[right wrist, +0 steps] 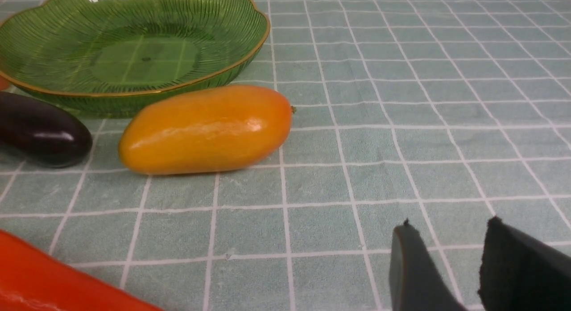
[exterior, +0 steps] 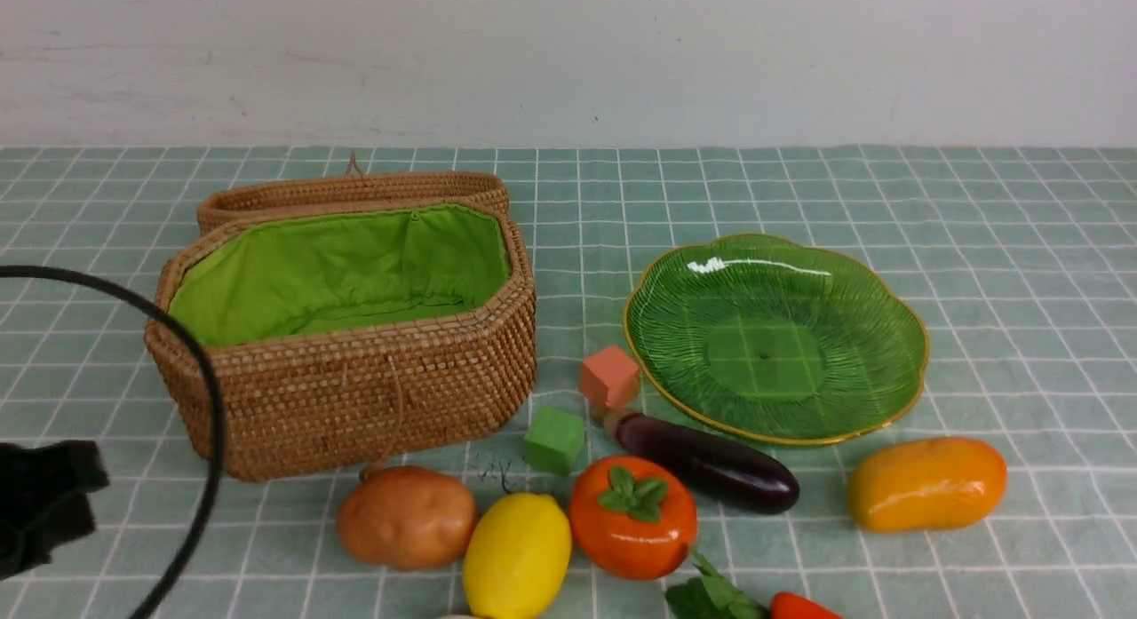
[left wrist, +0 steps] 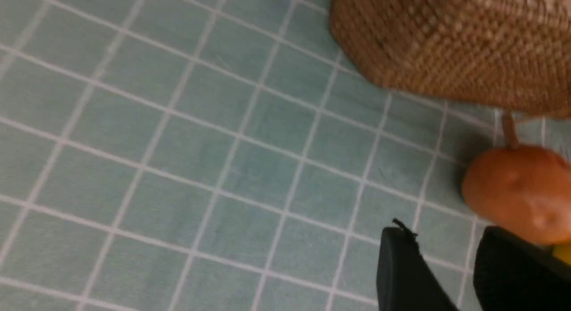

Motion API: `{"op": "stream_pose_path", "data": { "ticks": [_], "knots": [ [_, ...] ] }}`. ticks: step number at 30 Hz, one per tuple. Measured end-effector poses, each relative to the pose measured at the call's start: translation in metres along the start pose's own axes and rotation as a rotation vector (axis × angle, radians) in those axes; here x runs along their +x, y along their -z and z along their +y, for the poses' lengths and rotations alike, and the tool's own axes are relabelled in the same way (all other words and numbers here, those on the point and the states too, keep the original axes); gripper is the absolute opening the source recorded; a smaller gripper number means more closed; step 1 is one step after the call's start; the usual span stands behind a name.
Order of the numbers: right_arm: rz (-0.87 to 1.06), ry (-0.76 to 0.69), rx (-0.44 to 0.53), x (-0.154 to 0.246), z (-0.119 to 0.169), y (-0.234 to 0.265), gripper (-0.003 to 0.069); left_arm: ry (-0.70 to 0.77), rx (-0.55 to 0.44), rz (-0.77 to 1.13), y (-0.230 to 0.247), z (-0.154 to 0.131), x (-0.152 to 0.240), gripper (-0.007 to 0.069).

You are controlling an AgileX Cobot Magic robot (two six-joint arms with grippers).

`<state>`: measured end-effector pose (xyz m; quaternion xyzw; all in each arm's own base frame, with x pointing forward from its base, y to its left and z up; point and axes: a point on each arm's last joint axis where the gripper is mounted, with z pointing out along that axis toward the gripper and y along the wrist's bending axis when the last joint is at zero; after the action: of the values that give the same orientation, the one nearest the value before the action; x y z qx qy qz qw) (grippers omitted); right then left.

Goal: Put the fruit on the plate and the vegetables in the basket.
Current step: Take a daikon with your left arm and place it on the basket on the left.

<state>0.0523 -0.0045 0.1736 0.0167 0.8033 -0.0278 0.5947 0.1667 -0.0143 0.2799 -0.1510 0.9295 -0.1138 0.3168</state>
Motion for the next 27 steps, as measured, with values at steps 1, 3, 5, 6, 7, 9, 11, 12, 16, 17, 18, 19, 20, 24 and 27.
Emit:
{"op": "stream_pose_path", "data": {
  "ticks": [1, 3, 5, 6, 7, 9, 11, 12, 16, 17, 18, 19, 20, 24, 27],
  "knots": [
    [0.000, 0.000, 0.000, 0.000, 0.000, 0.000, 0.0241, -0.023, 0.005, 0.012, -0.001, -0.001, 0.000, 0.0239],
    [0.000, 0.000, 0.000, 0.000, 0.000, 0.000, 0.0241, -0.117, 0.069, 0.089, -0.006, -0.019, -0.004, 0.0248],
    [0.000, 0.000, 0.000, 0.000, 0.000, 0.000, 0.0241, -0.195, 0.120, 0.156, -0.013, -0.038, -0.006, 0.0269],
    [0.000, 0.000, 0.000, 0.000, 0.000, 0.000, 0.0241, -0.277, 0.151, 0.202, -0.020, -0.056, -0.007, 0.0304],
    [0.000, 0.000, 0.000, 0.000, 0.000, 0.000, 0.0241, -0.290, 0.153, 0.207, -0.021, -0.058, -0.007, 0.0314],
    [0.000, 0.000, 0.000, 0.000, 0.000, 0.000, 0.0241, -0.386, 0.169, 0.248, -0.029, -0.076, -0.004, 0.0358],
    [0.000, 0.000, 0.000, 0.000, 0.000, 0.000, 0.0241, -0.493, 0.178, 0.286, -0.036, -0.094, 0.003, 0.0417],
    [0.000, 0.000, 0.000, 0.000, 0.000, 0.000, 0.0241, -0.572, 0.180, 0.321, -0.043, -0.108, 0.010, 0.0469],
    [0.000, 0.000, 0.000, 0.000, 0.000, 0.000, 0.0241, -0.667, 0.200, 0.391, -0.054, -0.139, 0.029, 0.0561],
    [0.000, 0.000, 0.000, 0.000, 0.000, 0.000, 0.0241, -0.650, 0.194, 0.410, -0.057, -0.143, 0.032, 0.0573],
    [0.000, 0.000, 0.000, 0.000, 0.000, 0.000, 0.0241, -0.548, 0.161, 0.458, -0.063, -0.151, 0.038, 0.0593],
    [0.000, 0.000, 0.000, 0.000, 0.000, 0.000, 0.0241, -0.456, 0.130, 0.482, -0.066, -0.153, 0.040, 0.0596],
    [0.000, 0.000, 0.000, 0.000, 0.000, 0.000, 0.0241, -0.358, 0.094, 0.503, -0.070, -0.154, 0.042, 0.0597],
    [0.000, 0.000, 0.000, 0.000, 0.000, 0.000, 0.0241, -0.056, -0.019, 0.511, -0.082, -0.155, 0.043, 0.0586],
    [0.000, 0.000, 0.000, 0.000, 0.000, 0.000, 0.0241, 0.039, -0.034, 0.471, -0.084, -0.156, 0.040, 0.0582]
  ]
}}
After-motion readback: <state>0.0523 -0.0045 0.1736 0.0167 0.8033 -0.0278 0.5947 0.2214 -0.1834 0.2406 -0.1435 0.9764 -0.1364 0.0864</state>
